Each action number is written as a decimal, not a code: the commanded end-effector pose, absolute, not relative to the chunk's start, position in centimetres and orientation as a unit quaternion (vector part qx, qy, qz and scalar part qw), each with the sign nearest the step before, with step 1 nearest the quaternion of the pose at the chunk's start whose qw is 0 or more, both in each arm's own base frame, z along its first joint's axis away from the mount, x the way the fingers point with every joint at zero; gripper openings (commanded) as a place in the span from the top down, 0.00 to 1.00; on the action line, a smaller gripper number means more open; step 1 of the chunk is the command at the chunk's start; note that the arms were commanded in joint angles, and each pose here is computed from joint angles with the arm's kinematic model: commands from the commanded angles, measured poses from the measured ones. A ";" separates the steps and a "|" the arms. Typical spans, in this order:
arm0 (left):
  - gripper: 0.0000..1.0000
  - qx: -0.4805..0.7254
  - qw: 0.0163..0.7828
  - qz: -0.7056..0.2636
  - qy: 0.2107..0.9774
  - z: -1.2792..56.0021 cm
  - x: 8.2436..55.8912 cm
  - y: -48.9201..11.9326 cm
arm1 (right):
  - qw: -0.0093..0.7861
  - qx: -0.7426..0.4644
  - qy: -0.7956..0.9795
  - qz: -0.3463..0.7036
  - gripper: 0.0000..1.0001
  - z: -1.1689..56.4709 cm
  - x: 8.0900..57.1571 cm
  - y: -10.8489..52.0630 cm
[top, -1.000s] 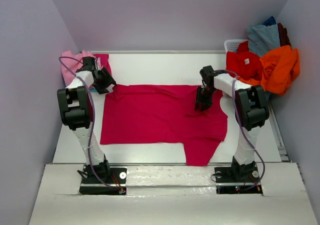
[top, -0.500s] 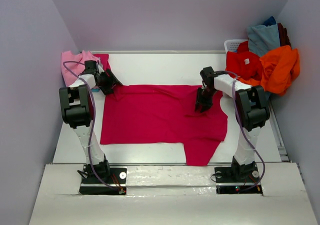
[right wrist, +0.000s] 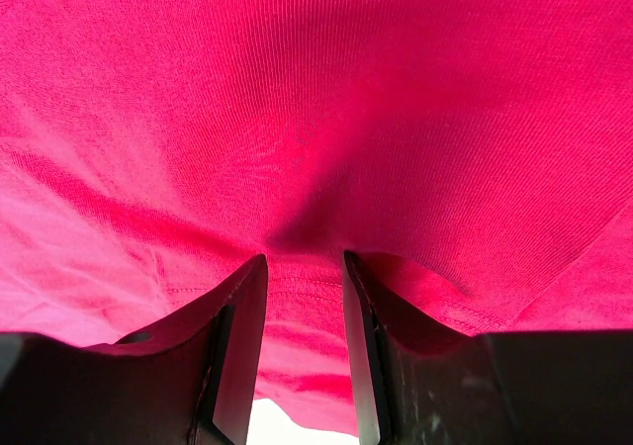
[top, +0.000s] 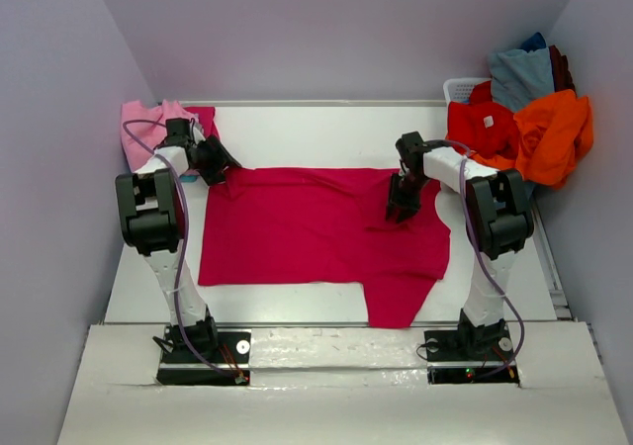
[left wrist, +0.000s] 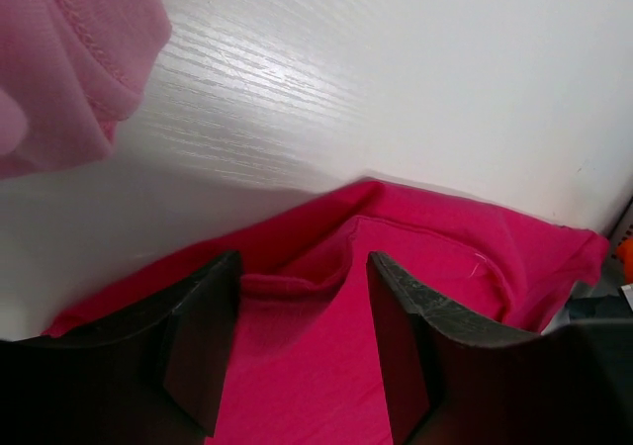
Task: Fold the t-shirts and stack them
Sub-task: Fold the tshirt
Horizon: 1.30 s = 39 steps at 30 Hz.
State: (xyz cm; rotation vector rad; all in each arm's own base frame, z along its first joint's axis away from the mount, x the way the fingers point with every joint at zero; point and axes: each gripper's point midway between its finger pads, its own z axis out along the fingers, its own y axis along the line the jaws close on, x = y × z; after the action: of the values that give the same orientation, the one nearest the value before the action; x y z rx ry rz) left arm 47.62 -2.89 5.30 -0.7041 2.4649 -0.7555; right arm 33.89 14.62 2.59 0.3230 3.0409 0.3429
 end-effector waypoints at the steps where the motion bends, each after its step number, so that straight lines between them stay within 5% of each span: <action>1: 0.36 -0.243 0.272 -0.287 0.886 9.8 47.4 -2.9 | 0.043 0.107 0.987 0.110 0.58 3.0 33.7 14.1; 25: 0.42 -0.242 0.255 -0.277 0.894 9.0 45.7 -2.9 | 0.036 0.108 0.988 0.106 0.58 2.2 32.9 13.9; 39: 0.77 -0.245 0.246 -0.262 0.900 8.3 44.9 -2.6 | 0.042 0.114 0.987 0.106 0.59 2.9 32.8 13.8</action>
State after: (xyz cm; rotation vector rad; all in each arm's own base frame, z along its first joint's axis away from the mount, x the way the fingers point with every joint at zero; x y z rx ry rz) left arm 45.25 -2.90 6.65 -0.6989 2.4823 -0.7240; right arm 33.51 14.53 2.50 0.3242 3.0183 0.3543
